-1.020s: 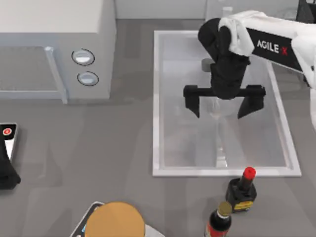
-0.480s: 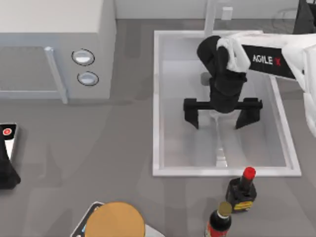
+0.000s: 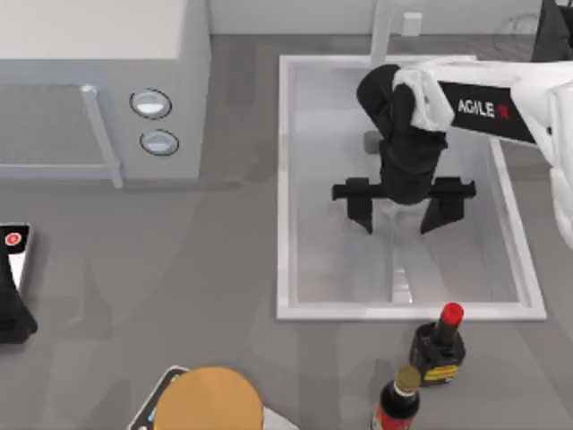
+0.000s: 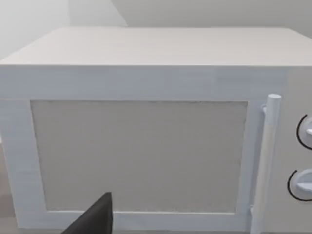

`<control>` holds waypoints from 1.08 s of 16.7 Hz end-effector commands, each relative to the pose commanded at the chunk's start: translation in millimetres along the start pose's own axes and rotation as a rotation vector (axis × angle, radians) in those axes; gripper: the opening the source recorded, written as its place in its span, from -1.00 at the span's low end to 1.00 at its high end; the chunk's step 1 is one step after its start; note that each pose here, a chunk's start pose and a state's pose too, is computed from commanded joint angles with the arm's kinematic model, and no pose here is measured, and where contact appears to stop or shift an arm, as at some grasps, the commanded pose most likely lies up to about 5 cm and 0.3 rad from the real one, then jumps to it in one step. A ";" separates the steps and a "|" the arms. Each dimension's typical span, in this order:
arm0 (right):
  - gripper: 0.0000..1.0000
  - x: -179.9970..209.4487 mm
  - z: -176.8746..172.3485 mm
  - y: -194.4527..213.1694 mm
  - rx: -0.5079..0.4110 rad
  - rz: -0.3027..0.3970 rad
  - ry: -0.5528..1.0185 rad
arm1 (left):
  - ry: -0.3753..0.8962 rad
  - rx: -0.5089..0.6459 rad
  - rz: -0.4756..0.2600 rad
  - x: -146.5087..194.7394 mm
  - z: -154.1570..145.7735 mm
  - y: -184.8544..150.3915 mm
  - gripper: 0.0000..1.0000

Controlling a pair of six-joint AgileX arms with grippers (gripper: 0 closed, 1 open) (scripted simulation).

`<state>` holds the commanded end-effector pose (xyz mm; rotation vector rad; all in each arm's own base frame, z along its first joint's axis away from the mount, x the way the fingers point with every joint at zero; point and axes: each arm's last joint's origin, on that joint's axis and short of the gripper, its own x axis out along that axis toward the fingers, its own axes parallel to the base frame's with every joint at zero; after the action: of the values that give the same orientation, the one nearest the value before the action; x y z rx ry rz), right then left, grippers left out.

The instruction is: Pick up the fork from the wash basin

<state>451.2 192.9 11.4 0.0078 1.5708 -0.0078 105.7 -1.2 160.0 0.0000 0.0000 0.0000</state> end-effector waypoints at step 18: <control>-1.00 -44.8 9.4 2.0 -0.007 0.002 -0.048 | 0.000 0.000 0.000 0.0 0.0 0.0 1.00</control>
<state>460.6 194.8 56.1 0.0041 1.5226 -0.0010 105.7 -1.2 160.0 0.0000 0.0000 0.0000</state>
